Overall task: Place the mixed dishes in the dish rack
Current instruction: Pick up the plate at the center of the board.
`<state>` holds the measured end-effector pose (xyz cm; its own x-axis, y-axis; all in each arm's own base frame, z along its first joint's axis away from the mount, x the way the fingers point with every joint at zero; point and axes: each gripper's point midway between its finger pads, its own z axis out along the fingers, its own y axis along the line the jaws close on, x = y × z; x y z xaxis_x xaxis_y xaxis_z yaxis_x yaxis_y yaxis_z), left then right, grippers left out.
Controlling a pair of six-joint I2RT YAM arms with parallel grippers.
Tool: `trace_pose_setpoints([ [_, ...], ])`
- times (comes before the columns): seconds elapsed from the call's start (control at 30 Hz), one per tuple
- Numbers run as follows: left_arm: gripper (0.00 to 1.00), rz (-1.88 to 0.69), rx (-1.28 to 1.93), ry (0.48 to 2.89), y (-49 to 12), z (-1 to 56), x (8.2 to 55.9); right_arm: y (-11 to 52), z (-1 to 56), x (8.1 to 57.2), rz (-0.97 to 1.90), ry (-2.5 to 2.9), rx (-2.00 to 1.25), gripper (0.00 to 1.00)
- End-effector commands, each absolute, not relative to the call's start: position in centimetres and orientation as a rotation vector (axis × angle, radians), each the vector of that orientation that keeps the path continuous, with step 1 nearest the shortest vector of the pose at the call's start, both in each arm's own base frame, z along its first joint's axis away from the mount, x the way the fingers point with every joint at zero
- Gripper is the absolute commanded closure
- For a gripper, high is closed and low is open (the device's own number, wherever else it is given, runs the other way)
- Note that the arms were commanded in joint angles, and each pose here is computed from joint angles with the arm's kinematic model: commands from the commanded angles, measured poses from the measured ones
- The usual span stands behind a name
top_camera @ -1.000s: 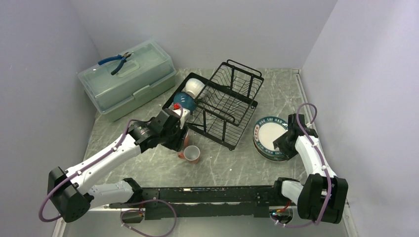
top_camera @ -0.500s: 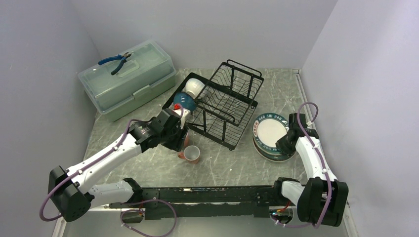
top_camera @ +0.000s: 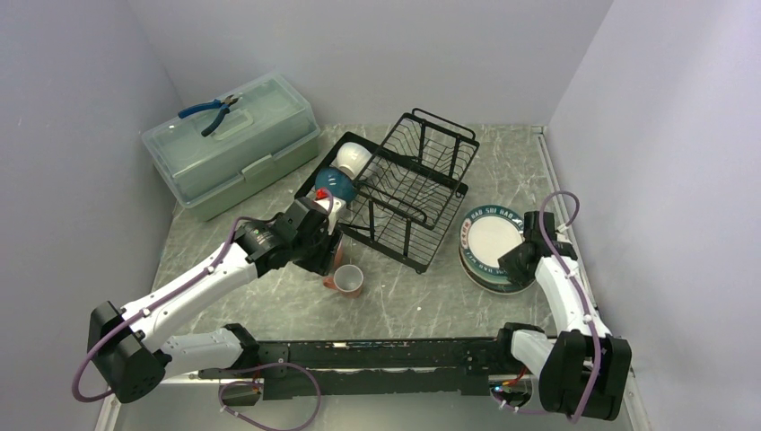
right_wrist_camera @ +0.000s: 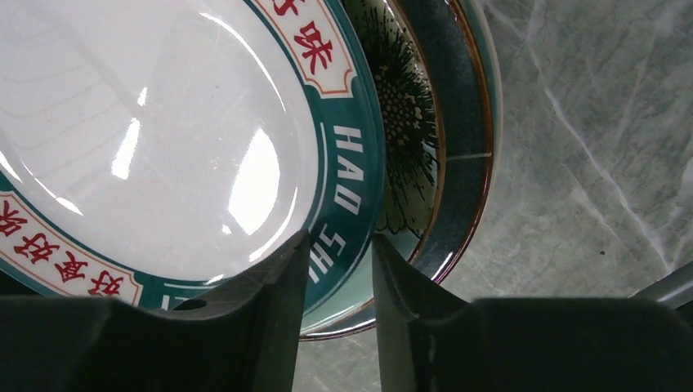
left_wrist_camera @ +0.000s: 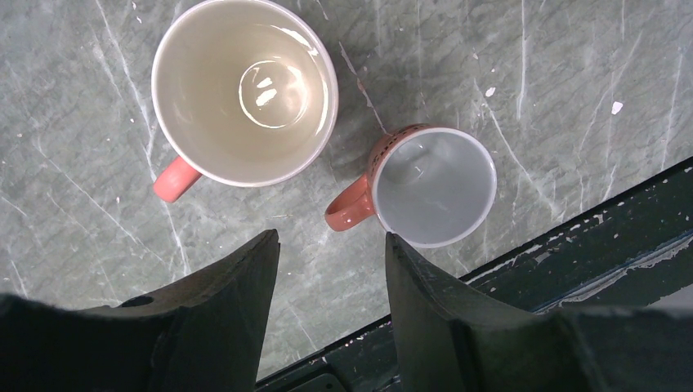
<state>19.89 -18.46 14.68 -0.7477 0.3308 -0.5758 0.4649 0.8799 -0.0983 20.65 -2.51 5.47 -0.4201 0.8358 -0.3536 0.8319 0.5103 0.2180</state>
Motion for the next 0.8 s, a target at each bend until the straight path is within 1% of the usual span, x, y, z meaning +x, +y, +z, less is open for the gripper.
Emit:
trace_pose_setpoints([
  [0.0,0.44,-0.308,0.583,2.467,-18.6,15.2,20.2,-2.3,5.4,21.6,0.071,2.27,1.399,0.61],
  [0.4,0.44,-0.317,0.597,2.469,-18.9,15.0,20.2,-2.2,4.0,21.1,0.15,2.083,1.513,0.58],
  [0.77,0.44,-0.333,0.608,2.466,-19.1,15.1,20.1,-1.5,3.4,21.3,0.293,1.934,1.564,0.57],
])
